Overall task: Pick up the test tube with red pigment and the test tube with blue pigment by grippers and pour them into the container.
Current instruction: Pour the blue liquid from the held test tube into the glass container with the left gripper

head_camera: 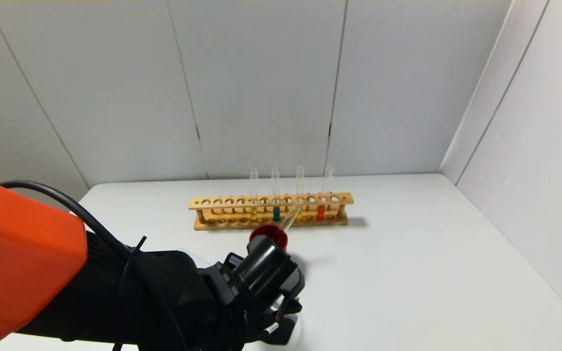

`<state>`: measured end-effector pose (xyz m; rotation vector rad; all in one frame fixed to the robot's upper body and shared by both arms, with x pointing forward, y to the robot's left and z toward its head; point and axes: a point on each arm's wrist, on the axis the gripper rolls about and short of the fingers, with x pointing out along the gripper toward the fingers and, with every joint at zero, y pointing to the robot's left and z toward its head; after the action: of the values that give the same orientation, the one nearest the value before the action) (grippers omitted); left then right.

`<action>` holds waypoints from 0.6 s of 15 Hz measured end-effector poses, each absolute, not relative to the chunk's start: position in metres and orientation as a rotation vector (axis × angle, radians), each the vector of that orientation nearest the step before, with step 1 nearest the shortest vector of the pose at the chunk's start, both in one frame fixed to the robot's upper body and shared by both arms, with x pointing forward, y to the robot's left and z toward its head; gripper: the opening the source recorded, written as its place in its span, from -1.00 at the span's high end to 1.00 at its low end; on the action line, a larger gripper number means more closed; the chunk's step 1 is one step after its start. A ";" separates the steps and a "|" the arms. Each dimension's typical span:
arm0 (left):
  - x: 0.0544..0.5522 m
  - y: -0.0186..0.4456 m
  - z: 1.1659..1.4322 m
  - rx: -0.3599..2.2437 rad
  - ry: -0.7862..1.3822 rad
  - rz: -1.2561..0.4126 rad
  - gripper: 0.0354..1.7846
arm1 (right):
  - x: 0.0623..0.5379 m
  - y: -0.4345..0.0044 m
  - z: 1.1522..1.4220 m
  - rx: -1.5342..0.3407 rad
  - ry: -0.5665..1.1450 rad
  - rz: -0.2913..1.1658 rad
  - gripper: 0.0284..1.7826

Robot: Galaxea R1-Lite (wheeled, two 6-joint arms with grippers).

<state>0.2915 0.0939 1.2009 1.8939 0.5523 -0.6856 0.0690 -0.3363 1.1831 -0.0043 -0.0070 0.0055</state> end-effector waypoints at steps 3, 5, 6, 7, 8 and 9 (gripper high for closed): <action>0.292 0.093 1.199 1.911 0.558 -0.694 0.70 | 0.069 -0.336 1.183 -0.004 -0.007 0.006 -0.96; 0.294 0.091 1.199 1.910 0.556 -0.693 0.70 | 0.069 -0.336 1.183 -0.004 -0.007 0.006 -0.96; 0.295 0.090 1.199 1.911 0.556 -0.692 0.70 | 0.069 -0.336 1.183 -0.004 -0.007 0.006 -0.96; 0.295 0.089 1.198 1.914 0.559 -0.694 0.70 | 0.069 -0.336 1.183 -0.004 -0.007 0.006 -0.96; 0.296 0.088 1.198 1.920 0.560 -0.698 0.70 | 0.069 -0.336 1.183 -0.004 -0.007 0.006 -0.96; 0.297 0.087 1.197 1.932 0.561 -0.699 0.70 | 0.069 -0.336 1.183 -0.004 -0.007 0.006 -0.96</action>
<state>0.2966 0.0871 1.1973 1.9325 0.5606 -0.6991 0.0690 -0.3363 1.1831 -0.0043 -0.0070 0.0055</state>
